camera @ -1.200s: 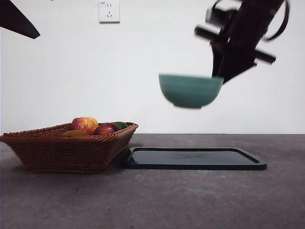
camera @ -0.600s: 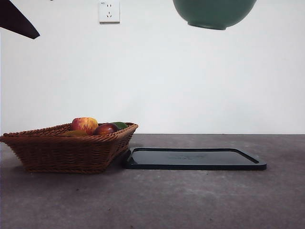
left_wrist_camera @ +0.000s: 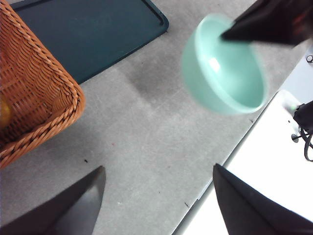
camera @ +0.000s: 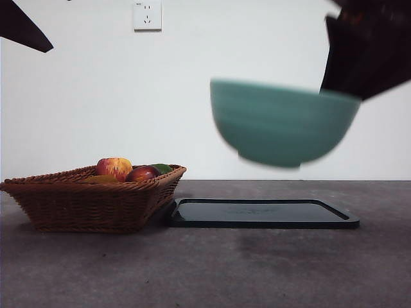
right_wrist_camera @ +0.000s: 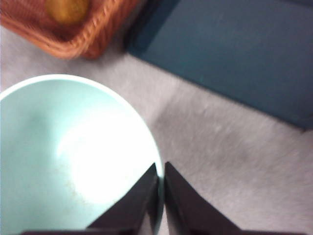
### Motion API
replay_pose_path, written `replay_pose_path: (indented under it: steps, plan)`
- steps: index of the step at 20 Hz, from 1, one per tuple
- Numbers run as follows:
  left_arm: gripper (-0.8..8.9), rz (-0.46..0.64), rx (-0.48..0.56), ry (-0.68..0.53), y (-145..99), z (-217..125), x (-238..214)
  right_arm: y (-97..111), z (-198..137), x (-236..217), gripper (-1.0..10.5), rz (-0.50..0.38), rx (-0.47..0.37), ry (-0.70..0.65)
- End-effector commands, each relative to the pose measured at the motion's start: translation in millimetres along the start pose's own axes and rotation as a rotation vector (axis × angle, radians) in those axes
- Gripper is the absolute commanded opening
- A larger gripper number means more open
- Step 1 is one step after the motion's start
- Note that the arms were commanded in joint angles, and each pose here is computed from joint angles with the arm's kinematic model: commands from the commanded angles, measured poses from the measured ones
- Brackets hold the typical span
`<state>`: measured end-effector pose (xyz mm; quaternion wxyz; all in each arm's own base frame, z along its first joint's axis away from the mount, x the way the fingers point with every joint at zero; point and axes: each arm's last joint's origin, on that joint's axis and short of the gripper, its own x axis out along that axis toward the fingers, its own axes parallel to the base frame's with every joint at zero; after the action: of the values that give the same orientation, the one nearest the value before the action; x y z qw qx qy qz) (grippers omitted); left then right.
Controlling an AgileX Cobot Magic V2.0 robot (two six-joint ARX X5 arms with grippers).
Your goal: Pick up the wifruite, put it on the bowl, pick up the plate, put it on desk
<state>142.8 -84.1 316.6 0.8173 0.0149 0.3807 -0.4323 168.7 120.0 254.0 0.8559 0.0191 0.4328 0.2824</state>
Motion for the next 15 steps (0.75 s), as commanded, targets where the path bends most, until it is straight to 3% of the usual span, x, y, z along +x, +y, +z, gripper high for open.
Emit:
replay_pose_path:
  steps: [1, 9, 15]
  plan:
    - [3.43, -0.01, 0.017, -0.007, -1, 3, 0, -1, -1, 17, 0.1, -0.002, 0.024, 0.016]
    - [3.43, -0.01, 0.016, -0.006, -1, 3, 0, -11, -3, 72, 0.1, -0.06, 0.037, 0.121]
    - [3.43, -0.01, 0.017, -0.007, -1, 3, 0, -13, -5, 87, 0.1, -0.075, 0.038, 0.141]
